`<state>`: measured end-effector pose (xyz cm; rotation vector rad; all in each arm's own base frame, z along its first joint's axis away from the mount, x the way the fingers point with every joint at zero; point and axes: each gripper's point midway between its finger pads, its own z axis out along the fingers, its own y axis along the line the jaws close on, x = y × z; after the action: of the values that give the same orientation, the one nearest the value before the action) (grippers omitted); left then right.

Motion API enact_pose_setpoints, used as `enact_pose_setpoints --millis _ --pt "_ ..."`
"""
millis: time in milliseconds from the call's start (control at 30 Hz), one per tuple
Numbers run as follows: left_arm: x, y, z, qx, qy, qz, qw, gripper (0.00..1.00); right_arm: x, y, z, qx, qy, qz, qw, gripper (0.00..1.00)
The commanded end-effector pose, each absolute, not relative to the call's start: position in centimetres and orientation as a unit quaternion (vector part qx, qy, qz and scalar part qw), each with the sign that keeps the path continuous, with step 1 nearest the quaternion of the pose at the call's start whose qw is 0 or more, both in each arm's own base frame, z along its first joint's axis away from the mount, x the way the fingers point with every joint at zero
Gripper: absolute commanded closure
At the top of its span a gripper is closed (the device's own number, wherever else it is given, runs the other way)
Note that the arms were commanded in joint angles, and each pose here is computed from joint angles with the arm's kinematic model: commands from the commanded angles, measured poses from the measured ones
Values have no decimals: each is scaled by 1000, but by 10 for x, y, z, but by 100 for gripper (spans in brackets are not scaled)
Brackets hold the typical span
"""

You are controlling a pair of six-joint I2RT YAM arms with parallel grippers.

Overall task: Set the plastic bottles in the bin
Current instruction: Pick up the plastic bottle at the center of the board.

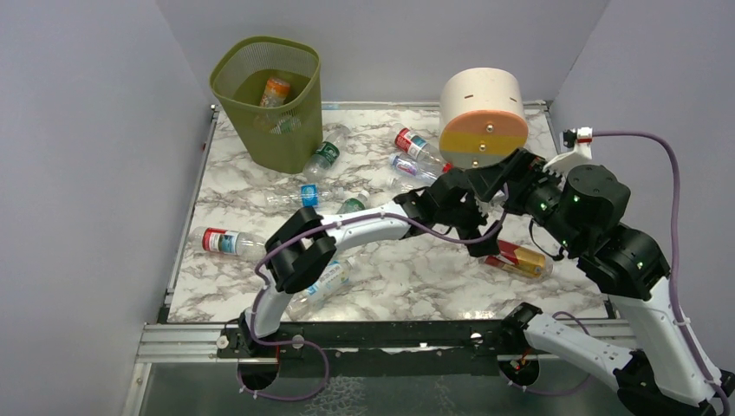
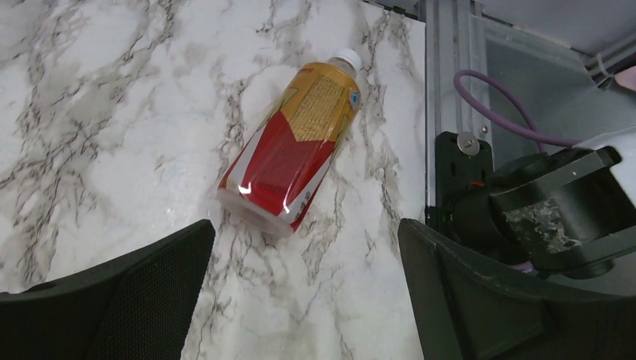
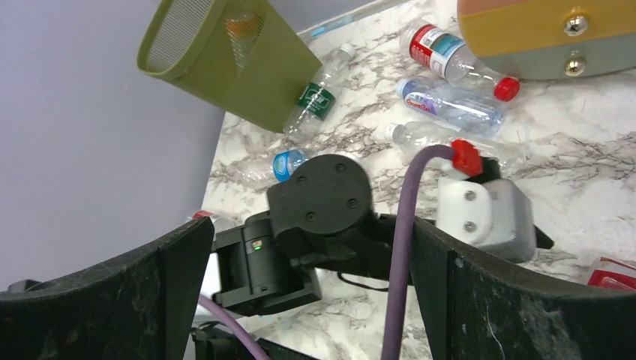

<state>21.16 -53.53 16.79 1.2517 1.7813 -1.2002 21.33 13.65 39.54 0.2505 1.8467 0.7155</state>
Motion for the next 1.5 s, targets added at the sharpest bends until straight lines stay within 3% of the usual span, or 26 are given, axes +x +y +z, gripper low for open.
enact_pose_setpoints --millis 0,300,633,1067,1467 --pt "206 -559 151 539 621 -464 329 1 199 144 402 83 778 331 527 0" --pt "200 -598 130 591 558 -467 349 1 193 152 400 72 776 355 516 1" --pt "191 -625 103 623 536 -479 307 1 194 162 394 57 780 366 504 0" --pt "177 -627 59 628 553 -479 267 2 196 171 379 48 785 373 491 0" --pt "201 -623 27 624 600 -396 307 11 198 174 378 46 784 377 491 0"
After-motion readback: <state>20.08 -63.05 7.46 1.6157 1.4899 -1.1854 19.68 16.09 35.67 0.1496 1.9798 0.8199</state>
